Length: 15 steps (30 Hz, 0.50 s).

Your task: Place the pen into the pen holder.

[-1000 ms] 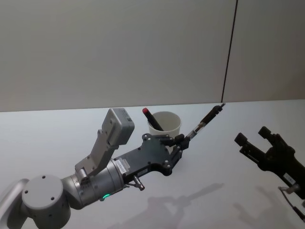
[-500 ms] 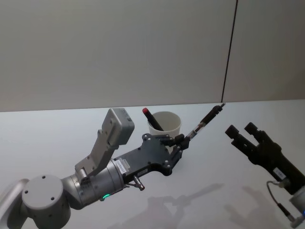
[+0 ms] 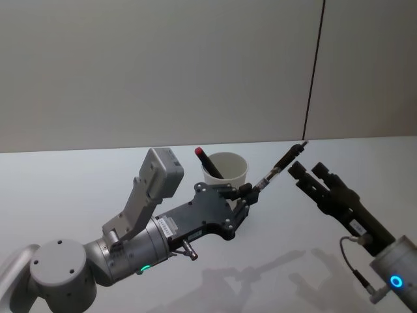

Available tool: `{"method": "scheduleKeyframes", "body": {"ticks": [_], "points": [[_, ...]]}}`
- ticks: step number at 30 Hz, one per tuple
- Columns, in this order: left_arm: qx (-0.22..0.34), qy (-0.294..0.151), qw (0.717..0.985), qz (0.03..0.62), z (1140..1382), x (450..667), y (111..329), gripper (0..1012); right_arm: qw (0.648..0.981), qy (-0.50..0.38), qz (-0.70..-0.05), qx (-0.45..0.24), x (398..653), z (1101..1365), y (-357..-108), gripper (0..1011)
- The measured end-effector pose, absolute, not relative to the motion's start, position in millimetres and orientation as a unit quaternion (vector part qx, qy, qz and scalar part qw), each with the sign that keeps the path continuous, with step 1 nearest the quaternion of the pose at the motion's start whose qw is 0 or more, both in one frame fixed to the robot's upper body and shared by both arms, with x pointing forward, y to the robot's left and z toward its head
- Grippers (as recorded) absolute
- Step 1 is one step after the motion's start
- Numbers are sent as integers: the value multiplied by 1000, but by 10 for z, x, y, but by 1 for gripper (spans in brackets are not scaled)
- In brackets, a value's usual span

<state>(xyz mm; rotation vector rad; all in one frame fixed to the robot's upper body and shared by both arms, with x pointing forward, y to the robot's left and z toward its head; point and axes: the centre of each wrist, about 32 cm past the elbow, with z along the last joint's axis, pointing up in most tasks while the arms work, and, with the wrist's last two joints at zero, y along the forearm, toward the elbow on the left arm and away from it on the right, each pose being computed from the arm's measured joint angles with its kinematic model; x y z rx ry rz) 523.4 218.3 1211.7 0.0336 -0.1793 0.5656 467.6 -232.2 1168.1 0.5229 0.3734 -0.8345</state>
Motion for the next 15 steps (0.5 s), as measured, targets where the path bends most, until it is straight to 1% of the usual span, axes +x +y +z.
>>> {"method": "scheduleKeyframes", "body": {"ticks": [15], "points": [[17, -88, 956, 279, 12117, 5234, 2183, 126, 858, 208, -387, 267, 4792, 11702, -2078, 1001]]}}
